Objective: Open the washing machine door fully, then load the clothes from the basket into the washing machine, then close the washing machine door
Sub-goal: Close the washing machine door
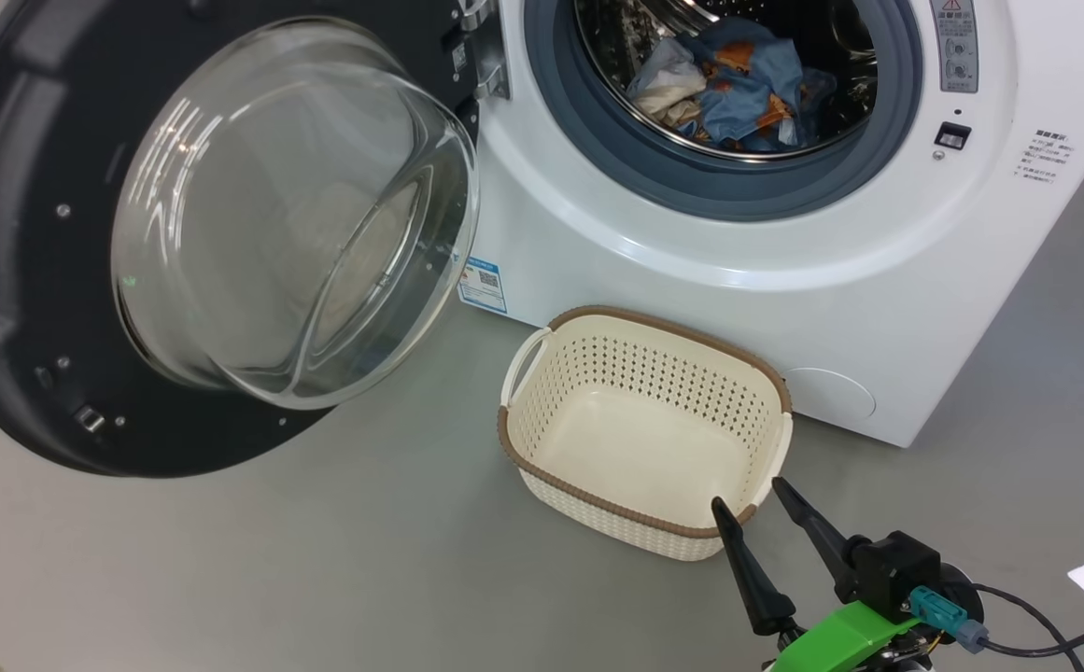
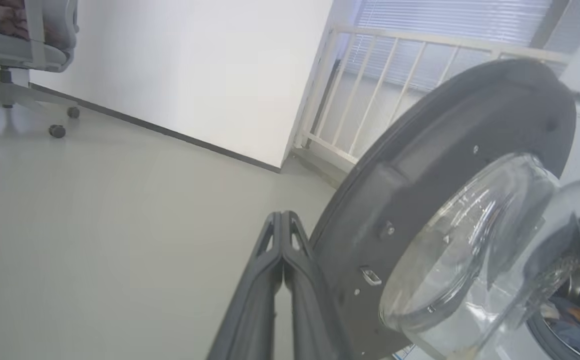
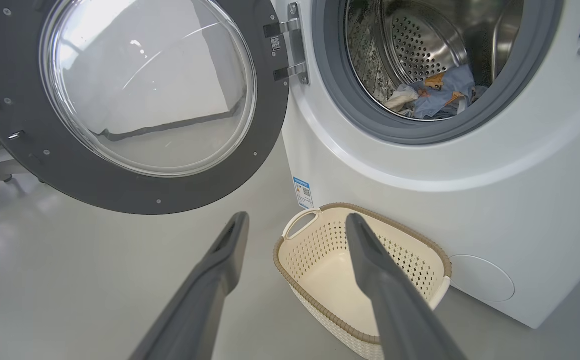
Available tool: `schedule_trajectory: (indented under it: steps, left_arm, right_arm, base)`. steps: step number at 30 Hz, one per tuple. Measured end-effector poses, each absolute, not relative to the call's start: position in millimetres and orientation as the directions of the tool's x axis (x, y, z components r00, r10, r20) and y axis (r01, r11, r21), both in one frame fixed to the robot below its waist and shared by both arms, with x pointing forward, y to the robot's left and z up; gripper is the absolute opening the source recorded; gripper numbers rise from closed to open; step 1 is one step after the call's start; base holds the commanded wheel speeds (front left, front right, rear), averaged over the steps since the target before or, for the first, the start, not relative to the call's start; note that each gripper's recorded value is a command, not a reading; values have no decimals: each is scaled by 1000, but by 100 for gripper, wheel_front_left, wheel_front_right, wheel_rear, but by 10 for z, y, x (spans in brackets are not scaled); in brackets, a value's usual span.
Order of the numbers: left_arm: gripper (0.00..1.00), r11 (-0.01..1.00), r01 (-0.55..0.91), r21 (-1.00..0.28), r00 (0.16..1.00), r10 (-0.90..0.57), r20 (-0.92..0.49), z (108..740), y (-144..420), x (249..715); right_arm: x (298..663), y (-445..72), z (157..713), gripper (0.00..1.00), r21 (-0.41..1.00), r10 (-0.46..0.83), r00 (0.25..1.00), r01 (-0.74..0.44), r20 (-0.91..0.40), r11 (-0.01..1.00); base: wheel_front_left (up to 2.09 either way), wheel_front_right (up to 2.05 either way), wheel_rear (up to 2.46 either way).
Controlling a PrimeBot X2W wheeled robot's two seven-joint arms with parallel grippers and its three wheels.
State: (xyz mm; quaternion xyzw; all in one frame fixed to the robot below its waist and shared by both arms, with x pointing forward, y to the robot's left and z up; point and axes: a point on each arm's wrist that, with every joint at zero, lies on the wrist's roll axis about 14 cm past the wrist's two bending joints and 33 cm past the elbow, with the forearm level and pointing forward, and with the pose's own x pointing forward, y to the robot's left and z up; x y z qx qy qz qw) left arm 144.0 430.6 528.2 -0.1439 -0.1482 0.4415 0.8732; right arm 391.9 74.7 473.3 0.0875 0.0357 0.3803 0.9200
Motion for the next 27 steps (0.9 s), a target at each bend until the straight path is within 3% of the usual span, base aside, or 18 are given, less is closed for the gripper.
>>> schedule_trajectory:
  steps: [3,9,18,27]
  left_arm:
    - [0,523,-717,-461,509,844,168,5421,4569,1387]
    - [0,491,-639,-592,471,858,203,5714,4996,1504]
    - [0,387,-475,-790,459,875,153,5956,5470,1784]
    - [0,236,-354,-905,584,812,-17,5726,5556,2208]
  right_arm:
    - [3931,727,4712,100,191,702,712,-688,-3,700]
    - [3951,683,4659,100,195,693,720,-678,-15,709]
    - [4046,617,4609,100,197,677,735,-661,-25,725]
    - [4130,517,4541,100,194,656,753,-637,-50,746]
  base:
    - [0,0,0]
    - [0,0,0]
    - [0,0,0]
    - [0,0,0]
